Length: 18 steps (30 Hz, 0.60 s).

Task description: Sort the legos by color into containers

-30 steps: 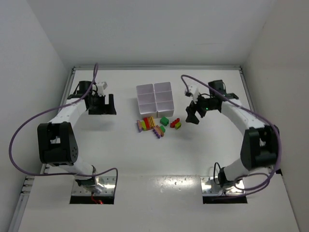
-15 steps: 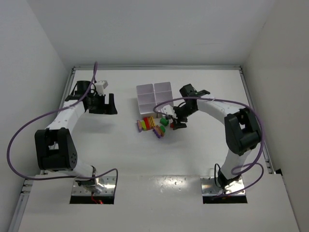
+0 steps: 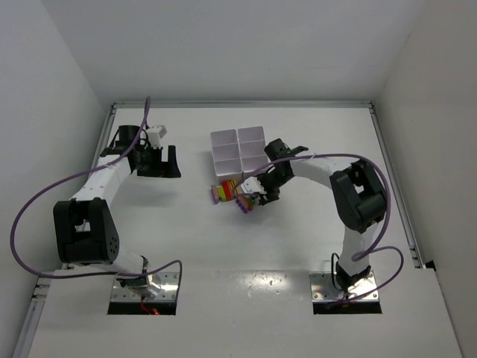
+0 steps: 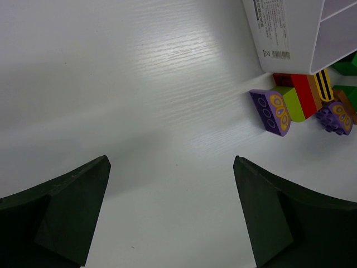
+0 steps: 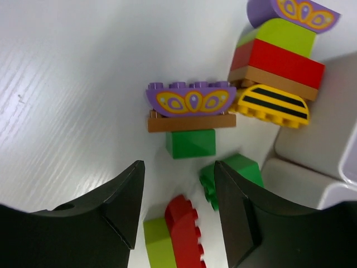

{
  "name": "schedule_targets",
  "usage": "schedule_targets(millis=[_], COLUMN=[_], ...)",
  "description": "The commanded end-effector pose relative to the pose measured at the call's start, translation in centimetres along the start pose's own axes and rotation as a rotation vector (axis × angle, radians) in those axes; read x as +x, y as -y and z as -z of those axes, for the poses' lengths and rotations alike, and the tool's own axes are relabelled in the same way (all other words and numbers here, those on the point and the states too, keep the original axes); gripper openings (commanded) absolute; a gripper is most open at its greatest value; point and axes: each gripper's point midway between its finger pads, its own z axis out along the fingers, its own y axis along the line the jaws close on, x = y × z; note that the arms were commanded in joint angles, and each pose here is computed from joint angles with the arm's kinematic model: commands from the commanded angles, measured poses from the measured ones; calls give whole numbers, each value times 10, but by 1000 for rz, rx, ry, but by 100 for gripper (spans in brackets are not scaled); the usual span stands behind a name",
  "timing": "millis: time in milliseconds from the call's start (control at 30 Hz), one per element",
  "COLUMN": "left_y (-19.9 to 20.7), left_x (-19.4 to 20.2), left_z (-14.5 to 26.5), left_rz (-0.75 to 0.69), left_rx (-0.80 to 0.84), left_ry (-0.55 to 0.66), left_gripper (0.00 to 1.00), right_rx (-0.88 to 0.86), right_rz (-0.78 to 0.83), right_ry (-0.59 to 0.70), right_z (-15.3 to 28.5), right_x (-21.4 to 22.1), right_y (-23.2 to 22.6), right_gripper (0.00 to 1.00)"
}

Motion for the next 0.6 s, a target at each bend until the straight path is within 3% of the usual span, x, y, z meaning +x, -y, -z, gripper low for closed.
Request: schedule_targets(millis=[0,567], left_y=[-1,-6], left_x=[-7,-7], left_z=[6,3], left_rz=[-20,-16], left_rx=[-10,-27], left_ry=[26,16], left_gripper=[99,99], right_rx=[15,-57], right_rz=[81,115], right_ry=[48,50], right_z=[-6,-29], right_x=[-9,2], right_y=[21,25], right_gripper=[53,53])
